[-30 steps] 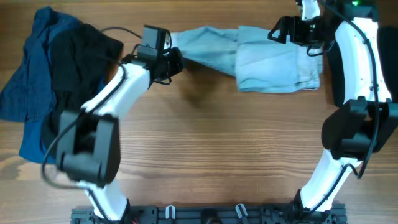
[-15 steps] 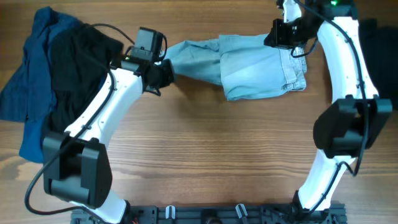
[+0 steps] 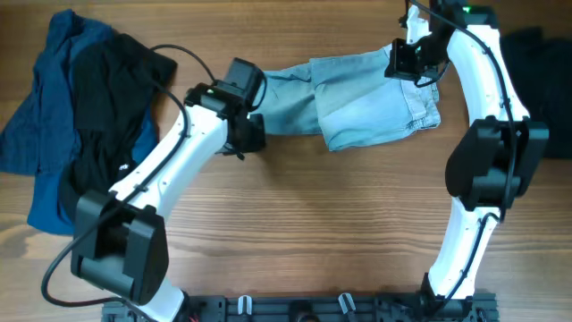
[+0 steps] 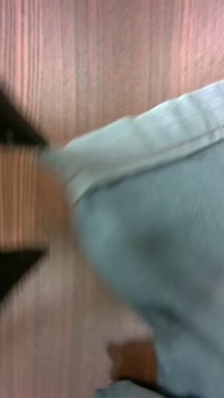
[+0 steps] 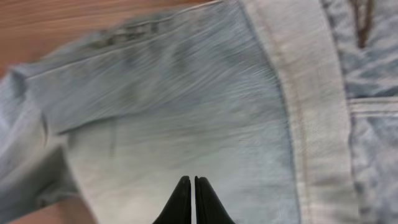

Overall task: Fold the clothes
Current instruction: 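Stretch the jeans between the left and right grippers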

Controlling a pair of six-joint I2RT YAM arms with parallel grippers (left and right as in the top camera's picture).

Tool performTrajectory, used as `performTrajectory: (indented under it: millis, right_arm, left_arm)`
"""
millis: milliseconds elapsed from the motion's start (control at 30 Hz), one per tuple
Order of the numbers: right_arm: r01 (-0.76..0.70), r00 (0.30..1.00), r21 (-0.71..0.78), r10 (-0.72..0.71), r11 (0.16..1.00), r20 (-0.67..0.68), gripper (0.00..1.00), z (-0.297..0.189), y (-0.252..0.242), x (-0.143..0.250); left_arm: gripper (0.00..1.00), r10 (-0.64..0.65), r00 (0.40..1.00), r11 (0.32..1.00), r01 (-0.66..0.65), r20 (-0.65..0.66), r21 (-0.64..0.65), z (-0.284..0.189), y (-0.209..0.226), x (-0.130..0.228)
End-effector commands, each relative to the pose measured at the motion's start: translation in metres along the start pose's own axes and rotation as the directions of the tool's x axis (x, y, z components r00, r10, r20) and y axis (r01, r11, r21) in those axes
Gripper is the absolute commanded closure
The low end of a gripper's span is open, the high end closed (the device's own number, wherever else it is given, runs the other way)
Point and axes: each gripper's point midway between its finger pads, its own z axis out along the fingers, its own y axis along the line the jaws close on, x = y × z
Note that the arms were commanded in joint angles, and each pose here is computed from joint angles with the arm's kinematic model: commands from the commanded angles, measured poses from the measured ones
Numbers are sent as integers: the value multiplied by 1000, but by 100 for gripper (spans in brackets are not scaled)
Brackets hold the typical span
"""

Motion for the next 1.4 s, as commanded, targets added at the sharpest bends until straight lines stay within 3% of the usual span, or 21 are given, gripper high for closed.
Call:
performTrajectory:
  millis: [0, 200, 367, 500, 633, 900, 1233, 1367]
  right_arm:
    - [-26, 999, 49, 27, 998, -38, 96, 31, -19, 1]
    - [-39, 996, 52, 43, 998, -80, 96, 65, -32, 7]
    - [-27, 993, 52, 33, 998, -113, 96, 80, -37, 13]
    - [-15, 993, 50, 21, 999, -114, 96, 82, -38, 13]
    - [-3, 993, 50, 9, 999, -120, 96, 82, -38, 15]
    - [-3, 993, 53, 10, 999, -122, 96, 82, -39, 15]
    - [1, 992, 53, 5, 999, -122, 96, 82, -39, 15]
    - [3, 992, 52, 4, 999, -123, 96, 82, -39, 15]
  left_arm:
    - [26, 12, 1000, 1000, -12, -15, 23, -4, -4, 5]
    - [20, -31, 999, 998, 31, -8, 62, -14, 4, 0]
    - [7, -104, 992, 993, 99, 79, 60, -18, 31, -32]
    - [6, -171, 976, 981, 155, 137, 119, -9, 46, -65]
    - [7, -224, 970, 961, 204, 94, 187, 15, 54, -76]
    - [23, -257, 963, 930, 270, -86, 248, 69, 54, -62]
    - [34, -252, 965, 933, 262, -74, 245, 89, 54, -68]
    - [49, -252, 964, 934, 264, -81, 242, 101, 55, -68]
